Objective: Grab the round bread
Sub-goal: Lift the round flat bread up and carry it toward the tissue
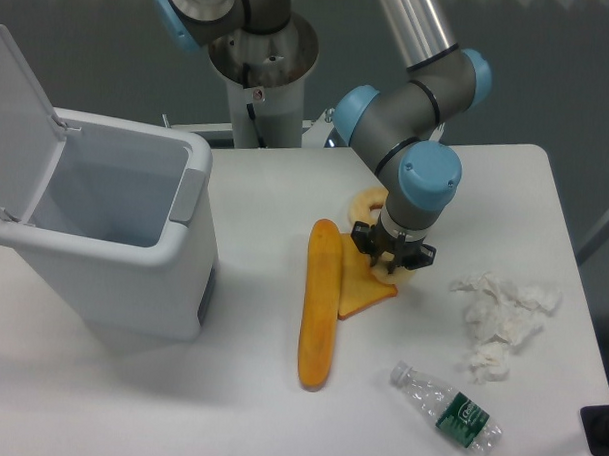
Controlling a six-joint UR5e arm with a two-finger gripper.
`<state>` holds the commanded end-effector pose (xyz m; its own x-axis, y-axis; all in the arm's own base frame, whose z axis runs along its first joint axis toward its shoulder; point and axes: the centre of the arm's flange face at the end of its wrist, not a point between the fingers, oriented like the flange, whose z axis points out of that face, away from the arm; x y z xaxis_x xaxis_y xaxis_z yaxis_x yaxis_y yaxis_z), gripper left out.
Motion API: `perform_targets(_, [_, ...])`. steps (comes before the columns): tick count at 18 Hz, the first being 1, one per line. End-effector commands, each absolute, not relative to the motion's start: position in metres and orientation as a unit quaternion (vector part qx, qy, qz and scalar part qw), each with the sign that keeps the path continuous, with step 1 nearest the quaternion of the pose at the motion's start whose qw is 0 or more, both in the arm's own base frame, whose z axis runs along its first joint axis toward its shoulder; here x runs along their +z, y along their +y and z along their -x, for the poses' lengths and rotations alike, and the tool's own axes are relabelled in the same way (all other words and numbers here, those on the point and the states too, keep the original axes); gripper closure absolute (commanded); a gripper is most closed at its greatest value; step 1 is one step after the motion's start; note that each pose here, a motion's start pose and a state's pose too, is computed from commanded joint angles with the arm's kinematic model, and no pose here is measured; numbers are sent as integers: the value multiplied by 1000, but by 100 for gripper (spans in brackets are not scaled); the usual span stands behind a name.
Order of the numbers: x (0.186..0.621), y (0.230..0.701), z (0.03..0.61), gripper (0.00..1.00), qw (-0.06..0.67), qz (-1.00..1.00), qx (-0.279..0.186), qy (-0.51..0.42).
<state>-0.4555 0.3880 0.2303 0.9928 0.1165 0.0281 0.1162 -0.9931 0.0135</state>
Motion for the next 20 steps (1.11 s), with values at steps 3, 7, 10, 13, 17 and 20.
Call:
perform_targets(3, [259, 396, 476, 100, -10, -998, -15, 61])
perform_targets(7, [312, 400, 510, 100, -38, -995, -61, 69])
perform_targets(10, [341, 400, 536, 100, -33, -996, -57, 62])
perform_targets(13, [368, 388, 552, 100, -14, -999, -31, -8])
perform_targets(17, [384, 381, 566, 100, -16, -999, -32, -9])
perform_targets(20, [390, 383, 574, 100, -12, -998, -25, -57])
